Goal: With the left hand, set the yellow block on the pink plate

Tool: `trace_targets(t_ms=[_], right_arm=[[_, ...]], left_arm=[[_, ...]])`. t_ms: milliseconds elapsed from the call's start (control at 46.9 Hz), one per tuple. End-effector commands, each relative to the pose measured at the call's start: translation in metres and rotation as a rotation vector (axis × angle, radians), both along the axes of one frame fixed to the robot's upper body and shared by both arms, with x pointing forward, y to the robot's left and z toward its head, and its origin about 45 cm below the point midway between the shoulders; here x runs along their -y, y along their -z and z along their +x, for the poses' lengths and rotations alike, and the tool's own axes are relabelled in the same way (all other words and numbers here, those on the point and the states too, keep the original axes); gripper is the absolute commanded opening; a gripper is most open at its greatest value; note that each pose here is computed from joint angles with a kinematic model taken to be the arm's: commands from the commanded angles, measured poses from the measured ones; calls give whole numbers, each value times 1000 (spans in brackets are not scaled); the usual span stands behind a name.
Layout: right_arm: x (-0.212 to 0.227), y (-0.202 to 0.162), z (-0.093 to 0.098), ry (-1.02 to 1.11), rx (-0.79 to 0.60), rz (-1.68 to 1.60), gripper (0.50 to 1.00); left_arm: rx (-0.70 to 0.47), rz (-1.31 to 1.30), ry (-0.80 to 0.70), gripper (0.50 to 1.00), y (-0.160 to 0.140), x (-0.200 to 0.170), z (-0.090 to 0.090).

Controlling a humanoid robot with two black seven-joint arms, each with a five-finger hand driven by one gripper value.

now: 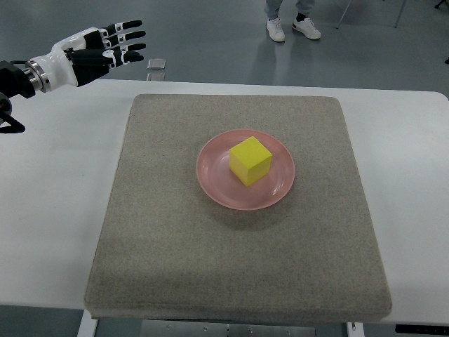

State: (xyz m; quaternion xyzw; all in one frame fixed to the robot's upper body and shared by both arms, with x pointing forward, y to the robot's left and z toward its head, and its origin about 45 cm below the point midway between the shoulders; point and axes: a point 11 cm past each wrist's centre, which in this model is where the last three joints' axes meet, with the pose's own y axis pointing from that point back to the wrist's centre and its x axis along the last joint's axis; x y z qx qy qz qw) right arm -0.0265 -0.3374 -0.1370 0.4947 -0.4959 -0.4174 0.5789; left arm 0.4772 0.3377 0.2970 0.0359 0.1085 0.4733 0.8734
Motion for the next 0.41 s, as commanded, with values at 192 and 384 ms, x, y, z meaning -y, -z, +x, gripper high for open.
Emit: trace_targets(t_ms=[192,384], right_arm=[[-7,1,0,1,0,19,924],[-7,1,-1,2,-1,20,924]], left_arm=[[-105,-73,-38,994,8,-7,-2],[-109,-95,-59,994,9,-12,-1]])
